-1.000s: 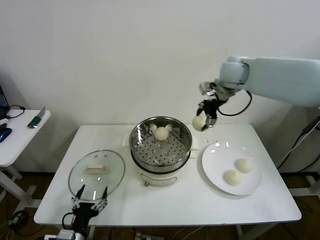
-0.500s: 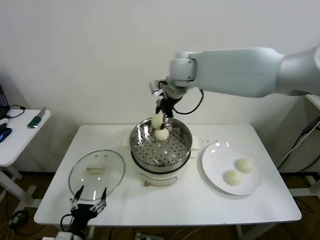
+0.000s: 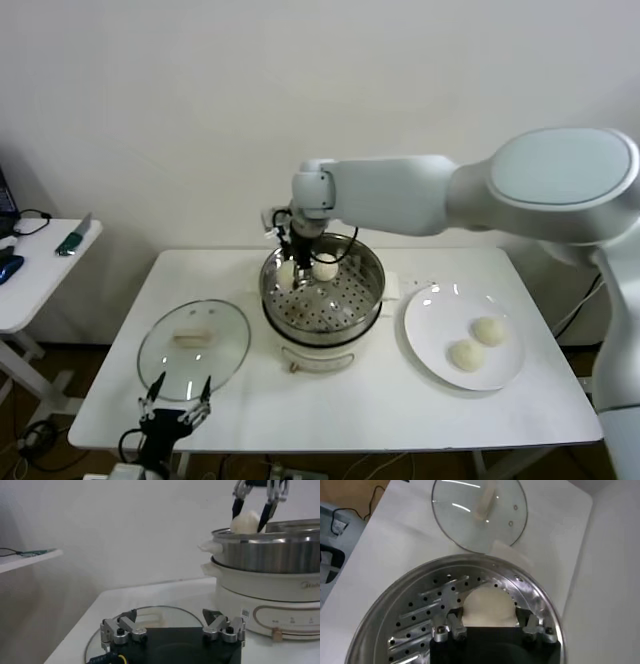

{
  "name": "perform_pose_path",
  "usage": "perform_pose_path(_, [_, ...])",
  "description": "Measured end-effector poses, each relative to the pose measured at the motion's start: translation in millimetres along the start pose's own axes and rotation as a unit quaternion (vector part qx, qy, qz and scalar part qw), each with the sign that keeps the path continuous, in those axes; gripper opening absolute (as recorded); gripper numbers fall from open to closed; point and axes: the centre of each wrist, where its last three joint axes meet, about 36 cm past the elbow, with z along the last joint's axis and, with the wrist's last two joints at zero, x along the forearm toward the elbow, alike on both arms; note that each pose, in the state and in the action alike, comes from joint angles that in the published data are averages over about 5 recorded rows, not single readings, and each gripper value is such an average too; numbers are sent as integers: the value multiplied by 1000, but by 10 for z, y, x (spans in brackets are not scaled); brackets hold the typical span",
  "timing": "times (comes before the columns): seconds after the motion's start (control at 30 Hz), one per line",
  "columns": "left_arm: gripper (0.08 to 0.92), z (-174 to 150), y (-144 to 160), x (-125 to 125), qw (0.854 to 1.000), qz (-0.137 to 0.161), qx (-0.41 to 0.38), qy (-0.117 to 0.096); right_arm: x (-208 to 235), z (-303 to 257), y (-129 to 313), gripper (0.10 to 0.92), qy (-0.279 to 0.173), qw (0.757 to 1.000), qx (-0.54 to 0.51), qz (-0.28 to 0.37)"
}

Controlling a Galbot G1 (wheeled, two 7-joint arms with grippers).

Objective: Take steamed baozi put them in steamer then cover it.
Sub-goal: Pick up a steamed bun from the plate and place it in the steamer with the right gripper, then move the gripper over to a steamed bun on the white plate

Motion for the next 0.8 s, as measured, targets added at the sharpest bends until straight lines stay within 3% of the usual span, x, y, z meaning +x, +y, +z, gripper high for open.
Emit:
perform_pose_path(0.33, [823,-5,-7,-24,1000,1,0,-2,-255,-4,26,706,3,1000,-3,0])
perform_pose_path(0.6, [823,-21,-13,-2,1000,2,0,-4,-267,9,39,816,-4,1000,-3,3])
perform_pose_path(0.8, [823,-44,1,24,1000,0,-2,-6,-116,94,35,823,-6,1000,1,5])
